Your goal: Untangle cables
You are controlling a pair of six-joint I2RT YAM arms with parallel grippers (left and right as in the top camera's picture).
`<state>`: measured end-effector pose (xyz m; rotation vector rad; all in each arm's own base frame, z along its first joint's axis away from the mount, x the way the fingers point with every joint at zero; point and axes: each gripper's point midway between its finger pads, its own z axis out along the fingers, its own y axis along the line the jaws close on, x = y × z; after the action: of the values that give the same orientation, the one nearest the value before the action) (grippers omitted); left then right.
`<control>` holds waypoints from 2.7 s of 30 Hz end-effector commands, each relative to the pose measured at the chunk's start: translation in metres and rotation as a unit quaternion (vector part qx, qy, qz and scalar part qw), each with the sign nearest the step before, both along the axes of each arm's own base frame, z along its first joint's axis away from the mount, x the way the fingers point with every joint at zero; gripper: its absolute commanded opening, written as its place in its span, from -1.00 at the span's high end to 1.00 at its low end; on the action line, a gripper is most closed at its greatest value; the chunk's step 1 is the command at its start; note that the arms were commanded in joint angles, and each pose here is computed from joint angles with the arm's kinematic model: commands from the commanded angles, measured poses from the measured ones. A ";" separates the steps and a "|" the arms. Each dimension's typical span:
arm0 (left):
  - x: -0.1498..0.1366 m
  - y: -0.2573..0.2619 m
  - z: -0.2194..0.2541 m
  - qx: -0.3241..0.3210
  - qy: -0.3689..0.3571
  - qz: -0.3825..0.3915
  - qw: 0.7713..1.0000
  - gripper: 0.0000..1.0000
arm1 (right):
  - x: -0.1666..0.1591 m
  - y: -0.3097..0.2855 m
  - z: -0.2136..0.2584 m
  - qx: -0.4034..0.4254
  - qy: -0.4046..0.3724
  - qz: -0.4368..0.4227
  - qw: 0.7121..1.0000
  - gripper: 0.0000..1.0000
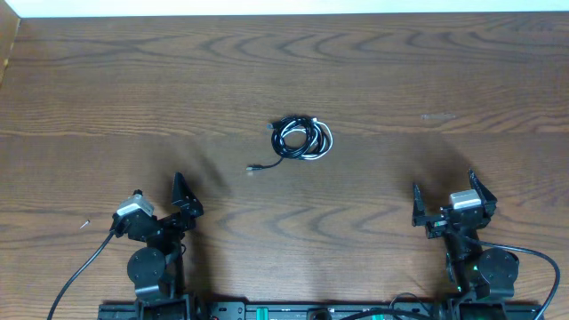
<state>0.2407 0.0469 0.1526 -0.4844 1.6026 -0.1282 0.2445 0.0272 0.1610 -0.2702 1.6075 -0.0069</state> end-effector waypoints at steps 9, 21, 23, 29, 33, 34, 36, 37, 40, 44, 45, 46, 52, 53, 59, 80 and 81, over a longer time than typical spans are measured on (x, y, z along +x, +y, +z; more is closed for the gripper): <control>-0.001 0.001 -0.004 0.042 0.034 -0.002 0.999 -0.92 | -0.001 0.006 0.010 0.001 -0.023 0.017 1.000 -0.99; 0.010 0.002 0.021 0.040 0.075 -0.005 0.996 -0.92 | -0.003 0.010 0.028 0.000 -0.055 0.029 0.998 -0.98; 0.014 0.003 0.027 0.047 0.083 -0.007 0.995 -0.92 | -0.003 0.010 0.032 0.000 -0.058 0.029 0.998 -0.99; 0.029 0.003 0.047 0.079 0.112 -0.023 0.990 -0.92 | -0.007 0.016 0.044 0.000 -0.069 0.047 0.996 -0.98; 0.040 -0.003 0.057 0.085 0.143 -0.050 0.985 -0.92 | -0.009 0.024 0.052 0.000 -0.068 0.071 0.995 -0.98; 0.042 -0.004 0.058 0.083 0.149 -0.054 0.984 -0.92 | -0.009 0.025 0.054 0.000 -0.066 0.072 0.995 -0.98; 0.048 -0.006 0.062 0.079 0.166 -0.065 0.981 -0.92 | -0.007 0.025 0.061 0.000 -0.058 0.073 0.996 -0.99; 0.050 -0.006 0.063 0.077 0.173 -0.066 0.980 -0.92 | -0.006 0.025 0.063 0.001 -0.052 0.074 0.996 -0.99; 0.054 -0.005 0.069 0.072 0.194 -0.067 0.976 -0.92 | -0.001 0.028 0.073 0.002 -0.034 0.082 0.996 -0.99; 0.059 -0.004 0.078 0.068 0.213 -0.070 0.972 -0.92 | 0.012 0.032 0.084 0.006 0.002 0.094 0.996 -0.99; 0.060 -0.004 0.080 0.067 0.218 -0.070 0.971 -0.92 | 0.015 0.033 0.086 0.007 0.011 0.097 0.995 -0.99; 0.061 -0.004 0.083 0.066 0.223 -0.071 0.970 -0.92 | 0.020 0.035 0.089 0.008 0.023 0.102 0.994 -0.99; 0.068 -0.008 0.092 0.062 0.254 -0.092 0.961 -0.92 | 0.057 0.047 0.105 -0.015 0.094 0.153 0.984 -0.99; 0.071 -0.012 0.094 0.062 0.260 -0.106 0.958 -0.92 | 0.064 0.047 0.109 -0.011 0.107 0.157 0.982 -0.99; 0.085 -0.033 0.104 0.072 0.306 -0.156 0.936 -0.92 | 0.110 0.050 0.129 0.030 0.191 0.201 0.960 -0.98; 0.150 -0.180 0.050 0.128 0.429 -0.339 0.828 -0.92 | 0.164 0.056 0.091 0.019 0.340 0.254 0.905 -0.98; 0.149 -0.187 0.046 0.128 0.433 -0.345 0.823 -0.92 | 0.163 0.058 0.092 0.031 0.344 0.253 0.904 -0.98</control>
<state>0.3889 -0.1177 0.2022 0.2730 2.5981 -0.2250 0.4078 0.0771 0.2420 -0.6642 2.2220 0.5677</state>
